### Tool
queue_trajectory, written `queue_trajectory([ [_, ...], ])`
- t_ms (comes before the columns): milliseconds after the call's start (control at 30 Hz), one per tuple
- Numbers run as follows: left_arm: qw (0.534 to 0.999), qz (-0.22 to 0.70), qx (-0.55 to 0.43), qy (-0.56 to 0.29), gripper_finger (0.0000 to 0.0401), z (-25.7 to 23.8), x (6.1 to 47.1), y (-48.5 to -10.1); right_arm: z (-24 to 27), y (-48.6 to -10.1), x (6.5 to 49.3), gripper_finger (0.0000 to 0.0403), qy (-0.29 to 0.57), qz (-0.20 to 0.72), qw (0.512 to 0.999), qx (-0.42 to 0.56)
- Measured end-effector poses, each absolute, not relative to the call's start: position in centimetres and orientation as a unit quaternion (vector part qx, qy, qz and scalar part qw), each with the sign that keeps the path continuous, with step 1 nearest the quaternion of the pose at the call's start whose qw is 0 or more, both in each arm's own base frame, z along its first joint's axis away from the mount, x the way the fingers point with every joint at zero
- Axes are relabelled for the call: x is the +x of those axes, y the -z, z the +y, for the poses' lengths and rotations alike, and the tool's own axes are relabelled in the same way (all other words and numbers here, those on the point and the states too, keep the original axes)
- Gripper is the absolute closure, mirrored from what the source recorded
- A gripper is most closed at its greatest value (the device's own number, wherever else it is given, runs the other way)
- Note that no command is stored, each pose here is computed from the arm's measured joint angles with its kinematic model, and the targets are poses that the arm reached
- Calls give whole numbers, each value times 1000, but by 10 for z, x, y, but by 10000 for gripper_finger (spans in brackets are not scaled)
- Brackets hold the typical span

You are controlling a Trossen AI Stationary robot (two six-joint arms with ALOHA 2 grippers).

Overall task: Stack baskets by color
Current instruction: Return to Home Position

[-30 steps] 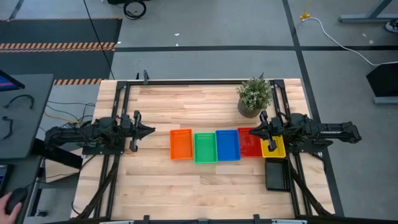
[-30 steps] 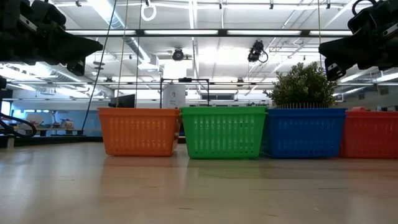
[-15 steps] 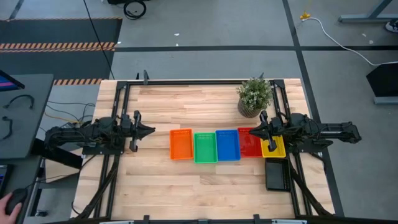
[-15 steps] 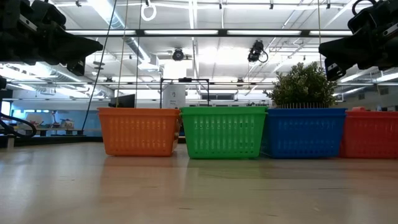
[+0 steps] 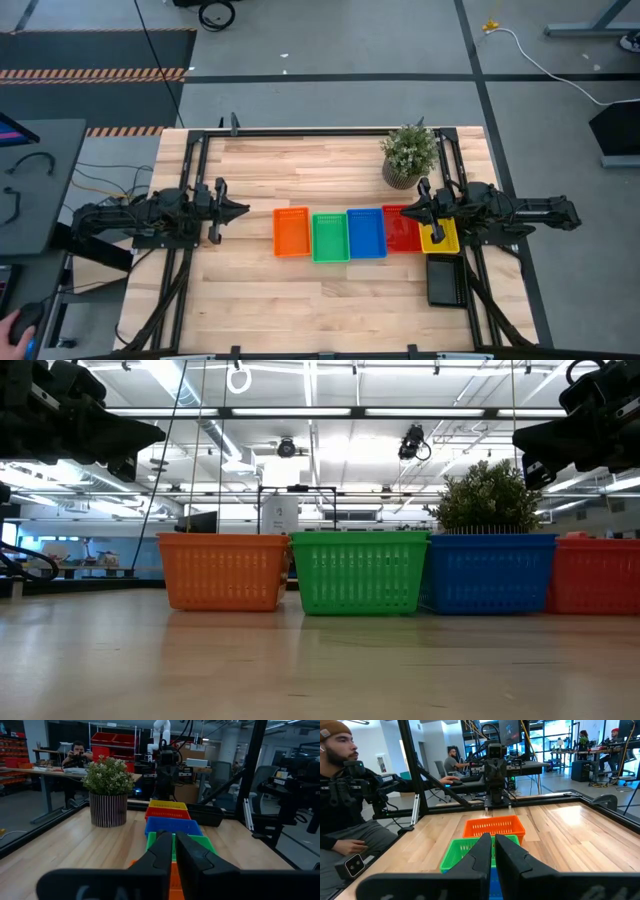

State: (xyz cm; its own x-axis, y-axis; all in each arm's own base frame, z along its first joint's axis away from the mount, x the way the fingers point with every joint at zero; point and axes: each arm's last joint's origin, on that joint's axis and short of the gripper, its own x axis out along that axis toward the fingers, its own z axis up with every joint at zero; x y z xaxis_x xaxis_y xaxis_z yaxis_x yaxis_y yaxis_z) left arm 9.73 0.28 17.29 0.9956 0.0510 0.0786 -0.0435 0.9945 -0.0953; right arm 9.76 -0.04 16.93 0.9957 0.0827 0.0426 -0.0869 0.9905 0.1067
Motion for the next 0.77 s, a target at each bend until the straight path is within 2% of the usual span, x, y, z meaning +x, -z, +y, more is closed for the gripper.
queue_trajectory([
  [267,998,-40,-47,-24,383,3,97,-173,0,-169,98,373,-43,-19,997,54],
  [767,998,-40,-47,-24,374,3,97,-173,0,-169,98,373,-43,-19,997,54],
])
